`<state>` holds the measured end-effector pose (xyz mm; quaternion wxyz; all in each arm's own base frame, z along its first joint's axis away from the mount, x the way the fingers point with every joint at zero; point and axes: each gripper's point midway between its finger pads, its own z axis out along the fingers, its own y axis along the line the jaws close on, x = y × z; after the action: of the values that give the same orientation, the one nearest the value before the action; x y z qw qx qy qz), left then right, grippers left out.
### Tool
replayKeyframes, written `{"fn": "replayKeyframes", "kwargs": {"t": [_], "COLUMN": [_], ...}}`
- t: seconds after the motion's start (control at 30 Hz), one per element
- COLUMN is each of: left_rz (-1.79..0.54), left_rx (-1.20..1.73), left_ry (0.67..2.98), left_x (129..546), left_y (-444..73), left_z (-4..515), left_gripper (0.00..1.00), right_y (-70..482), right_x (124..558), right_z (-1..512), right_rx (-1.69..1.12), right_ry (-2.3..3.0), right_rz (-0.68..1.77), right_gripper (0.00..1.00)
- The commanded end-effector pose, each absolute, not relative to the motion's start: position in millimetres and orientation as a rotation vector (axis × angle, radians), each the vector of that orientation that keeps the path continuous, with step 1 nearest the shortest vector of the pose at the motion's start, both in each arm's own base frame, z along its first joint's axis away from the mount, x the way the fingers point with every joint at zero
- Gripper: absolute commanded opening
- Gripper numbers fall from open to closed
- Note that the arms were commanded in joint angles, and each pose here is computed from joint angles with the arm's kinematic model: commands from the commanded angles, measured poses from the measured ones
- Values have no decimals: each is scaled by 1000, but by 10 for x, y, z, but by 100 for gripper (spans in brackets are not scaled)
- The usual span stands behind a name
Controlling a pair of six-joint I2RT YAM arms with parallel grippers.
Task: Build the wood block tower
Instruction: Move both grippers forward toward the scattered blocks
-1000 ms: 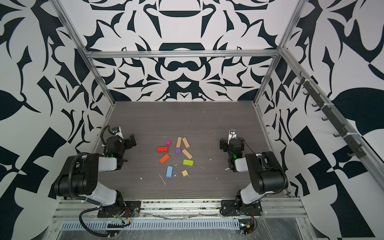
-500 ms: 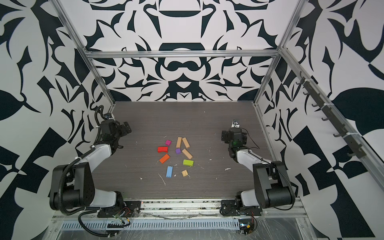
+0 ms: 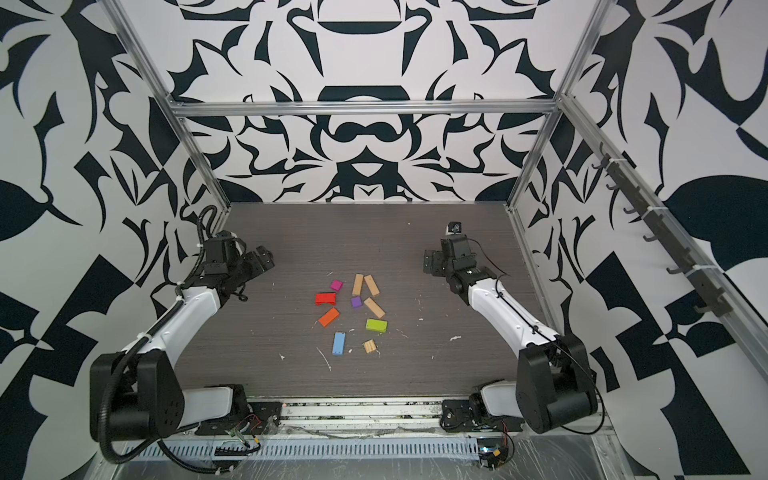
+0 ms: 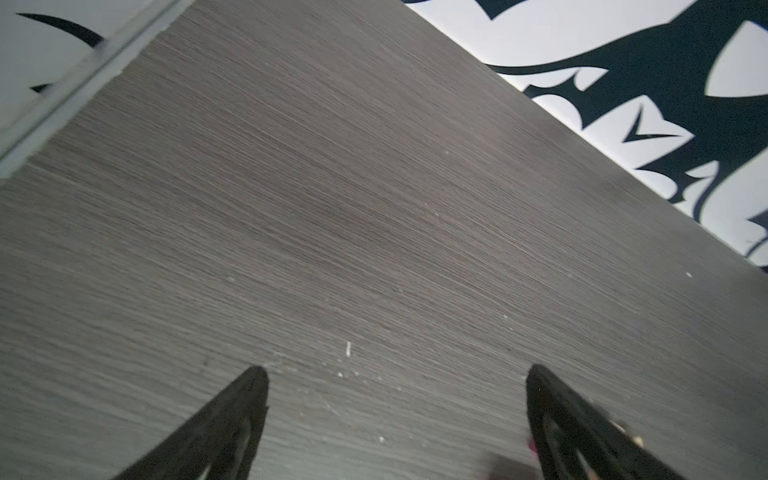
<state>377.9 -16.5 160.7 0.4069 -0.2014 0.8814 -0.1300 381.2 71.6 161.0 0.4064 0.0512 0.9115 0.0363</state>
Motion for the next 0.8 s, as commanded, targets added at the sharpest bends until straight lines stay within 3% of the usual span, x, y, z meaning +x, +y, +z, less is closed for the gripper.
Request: {"fn": "replayKeyframes", "kwargs": {"t": [0.0, 0.33, 0.77], "left_rz": [-443, -556, -816], "left_rx": [-535, -279, -18], "left_ry": [2213, 2273, 2276], "left_x": [3634, 3421, 3435], "left_y": [-364, -1085, -2026], "left_z": [1729, 1511, 1675], "left_gripper": [100, 100, 100], "right_y": [862, 981, 1490], "right_x": [3548, 3325, 3360], "right_z": [1487, 1427, 1437], "right_rx": [214, 229, 68], "right_ry": [2442, 2458, 2475], "right_rz": [228, 250, 433], "right_gripper": [100, 100, 98]}}
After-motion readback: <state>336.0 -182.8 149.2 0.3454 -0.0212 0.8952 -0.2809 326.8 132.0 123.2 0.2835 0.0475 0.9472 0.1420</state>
